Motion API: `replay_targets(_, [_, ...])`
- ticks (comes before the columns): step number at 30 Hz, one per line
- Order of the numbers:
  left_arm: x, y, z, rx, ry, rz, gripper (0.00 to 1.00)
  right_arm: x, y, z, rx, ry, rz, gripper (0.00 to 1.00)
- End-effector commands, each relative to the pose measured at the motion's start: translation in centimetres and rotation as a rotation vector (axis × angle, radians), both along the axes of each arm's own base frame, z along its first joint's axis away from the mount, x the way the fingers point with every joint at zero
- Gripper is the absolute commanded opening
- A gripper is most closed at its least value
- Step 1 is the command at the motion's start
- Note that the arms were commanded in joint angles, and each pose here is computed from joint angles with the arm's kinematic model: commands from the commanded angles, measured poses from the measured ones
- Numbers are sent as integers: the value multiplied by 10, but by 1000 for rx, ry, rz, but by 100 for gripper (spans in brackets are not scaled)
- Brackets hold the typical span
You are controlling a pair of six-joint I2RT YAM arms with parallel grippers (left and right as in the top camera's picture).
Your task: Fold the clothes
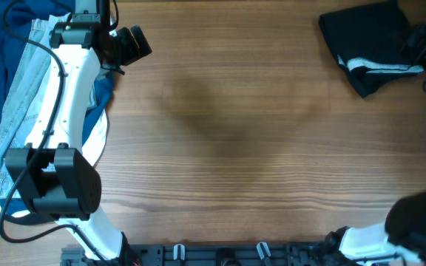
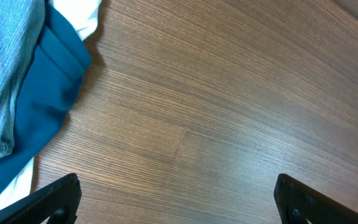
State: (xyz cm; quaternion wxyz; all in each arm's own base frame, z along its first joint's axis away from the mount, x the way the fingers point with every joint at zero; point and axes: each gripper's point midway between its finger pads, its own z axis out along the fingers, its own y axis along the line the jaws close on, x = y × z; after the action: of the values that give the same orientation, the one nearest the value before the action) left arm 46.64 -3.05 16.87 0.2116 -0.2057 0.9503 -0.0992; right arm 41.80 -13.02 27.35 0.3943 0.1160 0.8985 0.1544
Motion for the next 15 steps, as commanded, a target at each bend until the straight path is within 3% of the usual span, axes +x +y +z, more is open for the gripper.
replay_targets(1, [0,-2,3,2,-8,-11,100,-27,59,54,-192,-187,330,100])
replay_targets(7, [0,-2,3,2,-8,-12,100,-94,130,82,-255,-202,522,100])
replay_targets(10, [0,-2,3,2,-8,-12,100,-123,144,96,-221,-200,495,100])
replay_targets(15, [0,-2,3,2,-8,-12,100,-143,147,111,-266,-242,469,99])
